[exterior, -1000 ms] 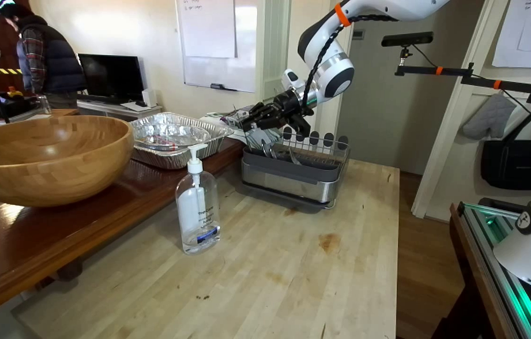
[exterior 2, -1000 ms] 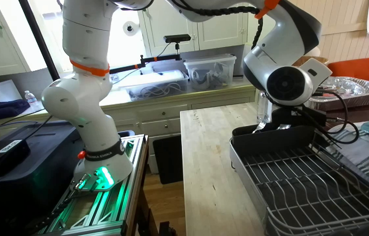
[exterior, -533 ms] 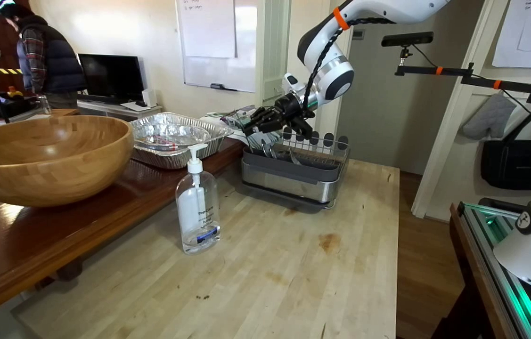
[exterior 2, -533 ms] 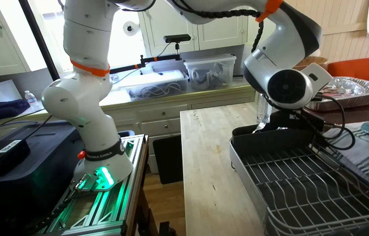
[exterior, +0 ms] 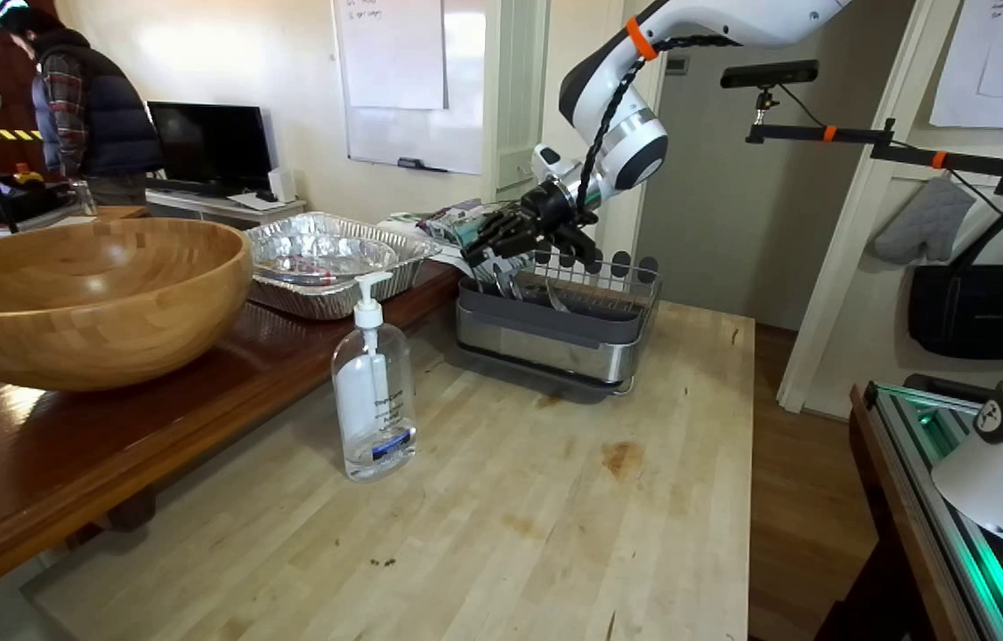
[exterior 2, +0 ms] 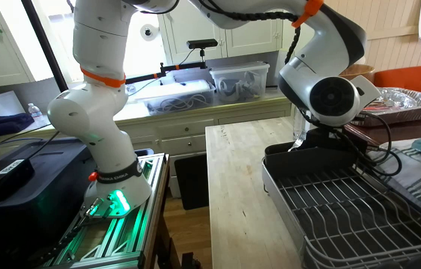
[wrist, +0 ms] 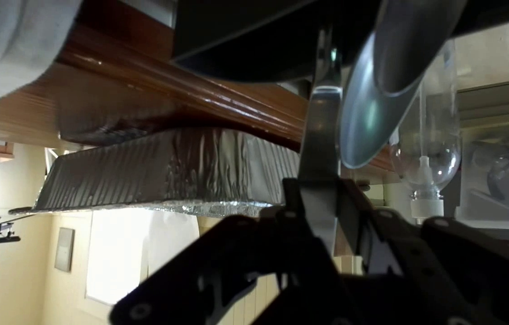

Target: Put the silver knife on the dishrack.

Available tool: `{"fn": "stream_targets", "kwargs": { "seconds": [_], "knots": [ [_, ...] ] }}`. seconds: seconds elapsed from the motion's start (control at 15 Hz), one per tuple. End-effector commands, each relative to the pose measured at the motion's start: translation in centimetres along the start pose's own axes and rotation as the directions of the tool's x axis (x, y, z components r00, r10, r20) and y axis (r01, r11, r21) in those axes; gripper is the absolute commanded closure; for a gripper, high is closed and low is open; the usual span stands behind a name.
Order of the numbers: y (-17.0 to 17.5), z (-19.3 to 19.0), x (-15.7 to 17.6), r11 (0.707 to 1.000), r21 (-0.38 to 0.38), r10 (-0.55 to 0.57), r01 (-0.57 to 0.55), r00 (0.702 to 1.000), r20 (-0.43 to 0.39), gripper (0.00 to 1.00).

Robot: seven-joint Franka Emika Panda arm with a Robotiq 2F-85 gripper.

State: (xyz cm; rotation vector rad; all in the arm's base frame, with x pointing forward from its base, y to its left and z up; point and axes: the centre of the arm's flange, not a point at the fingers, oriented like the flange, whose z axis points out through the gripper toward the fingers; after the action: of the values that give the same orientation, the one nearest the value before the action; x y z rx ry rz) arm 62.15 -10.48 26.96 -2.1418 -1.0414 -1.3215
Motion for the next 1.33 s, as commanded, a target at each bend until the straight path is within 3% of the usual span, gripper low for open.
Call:
{"fn": "stream_targets", "kwargs": {
  "seconds": [0.0,0.07,0.13,0.2,0.33,0.67,1.0,1.27],
  "knots": [
    [0.8,0.3,-0.1,1.000,0.004,0.021,-0.021,0.998,0.056,0.94],
    [0.8,0.2,-0.1,1.000,0.005,0.022,-0.023,0.998,0.060,0.94],
    [0.8,0.2,0.0,1.000,0.004,0.024,-0.024,0.998,0.065,0.87],
    [0.8,0.1,0.1,1.000,0.004,0.024,-0.024,0.997,0.069,0.49],
    [0.9,-0.1,0.1,1.000,0.001,0.024,-0.024,0.997,0.076,0.43],
    [1.1,-0.5,0.2,1.000,-0.018,0.012,-0.011,0.995,0.096,0.04],
    [0.9,-0.8,0.6,1.000,-0.030,0.005,-0.002,0.995,0.103,0.00],
    [0.8,-1.2,1.6,0.994,-0.102,0.051,-0.037,0.989,0.140,0.01]
  ]
}}
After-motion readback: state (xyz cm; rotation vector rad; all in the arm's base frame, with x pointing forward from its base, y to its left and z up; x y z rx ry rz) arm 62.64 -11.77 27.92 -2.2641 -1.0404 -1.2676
